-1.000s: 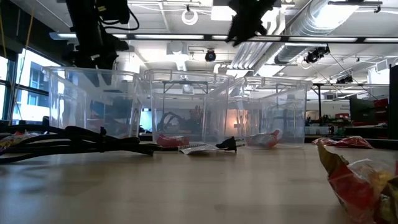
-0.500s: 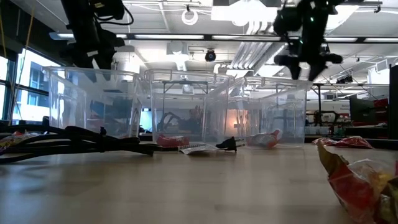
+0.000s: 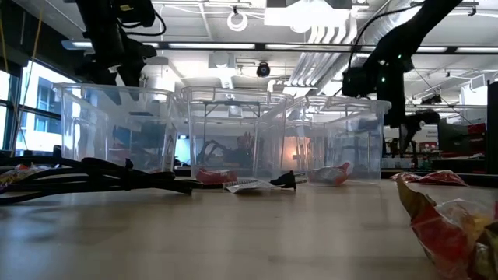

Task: Sort candy
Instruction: Put the red candy pack into the middle transparent bin

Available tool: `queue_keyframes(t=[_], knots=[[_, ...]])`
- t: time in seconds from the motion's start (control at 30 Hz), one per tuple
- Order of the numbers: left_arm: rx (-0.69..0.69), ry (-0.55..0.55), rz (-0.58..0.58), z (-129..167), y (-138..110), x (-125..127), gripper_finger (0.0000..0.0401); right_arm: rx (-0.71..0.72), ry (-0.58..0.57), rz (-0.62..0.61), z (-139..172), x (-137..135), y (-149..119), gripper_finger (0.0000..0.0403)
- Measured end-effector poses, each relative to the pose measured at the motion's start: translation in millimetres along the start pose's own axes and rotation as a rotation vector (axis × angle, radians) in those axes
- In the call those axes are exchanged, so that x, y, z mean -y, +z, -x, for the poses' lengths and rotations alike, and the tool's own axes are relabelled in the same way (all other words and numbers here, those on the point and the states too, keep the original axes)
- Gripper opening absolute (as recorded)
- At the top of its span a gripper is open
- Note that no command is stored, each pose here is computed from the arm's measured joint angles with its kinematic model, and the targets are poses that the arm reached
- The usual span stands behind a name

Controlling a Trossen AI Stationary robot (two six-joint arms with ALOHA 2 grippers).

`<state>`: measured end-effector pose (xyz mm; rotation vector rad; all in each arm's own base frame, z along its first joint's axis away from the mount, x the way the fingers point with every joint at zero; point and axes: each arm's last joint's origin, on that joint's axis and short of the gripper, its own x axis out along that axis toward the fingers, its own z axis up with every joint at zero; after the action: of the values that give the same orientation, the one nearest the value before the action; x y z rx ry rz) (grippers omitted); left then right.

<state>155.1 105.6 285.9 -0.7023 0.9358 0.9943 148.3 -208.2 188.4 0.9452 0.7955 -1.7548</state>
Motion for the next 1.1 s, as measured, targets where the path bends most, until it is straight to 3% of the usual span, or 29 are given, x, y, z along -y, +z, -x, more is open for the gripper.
queue_keyframes(t=[0.23,0.43,0.63,0.73,0.83,1.0,1.1], knots=[[-0.021,-0.039,0.009,1,-3,4,0.0228,-0.13,-0.125,-0.049,-37,-4,-20,0.0162],[-0.02,-0.044,-0.009,2,-4,7,0.0228,-0.069,-0.175,-0.173,-47,-3,-25,0.015],[-0.016,-0.04,-0.043,1,-4,7,0.0228,-0.118,-0.145,-0.147,-55,2,-37,0.0144],[-0.016,-0.04,-0.059,1,-4,7,0.0228,-0.127,-0.137,-0.189,-60,7,-46,0.0128],[-0.011,-0.043,-0.07,3,-5,6,0.0228,-0.117,-0.135,-0.197,-61,9,-51,0.0098],[0.031,-0.069,-0.067,12,-6,3,0.0228,-0.145,-0.061,-0.072,-45,1,-49,0.0015],[0.084,-0.098,-0.054,20,-7,0,0.0228,-0.123,0.025,-0.075,-29,-8,-38,0.0013]])
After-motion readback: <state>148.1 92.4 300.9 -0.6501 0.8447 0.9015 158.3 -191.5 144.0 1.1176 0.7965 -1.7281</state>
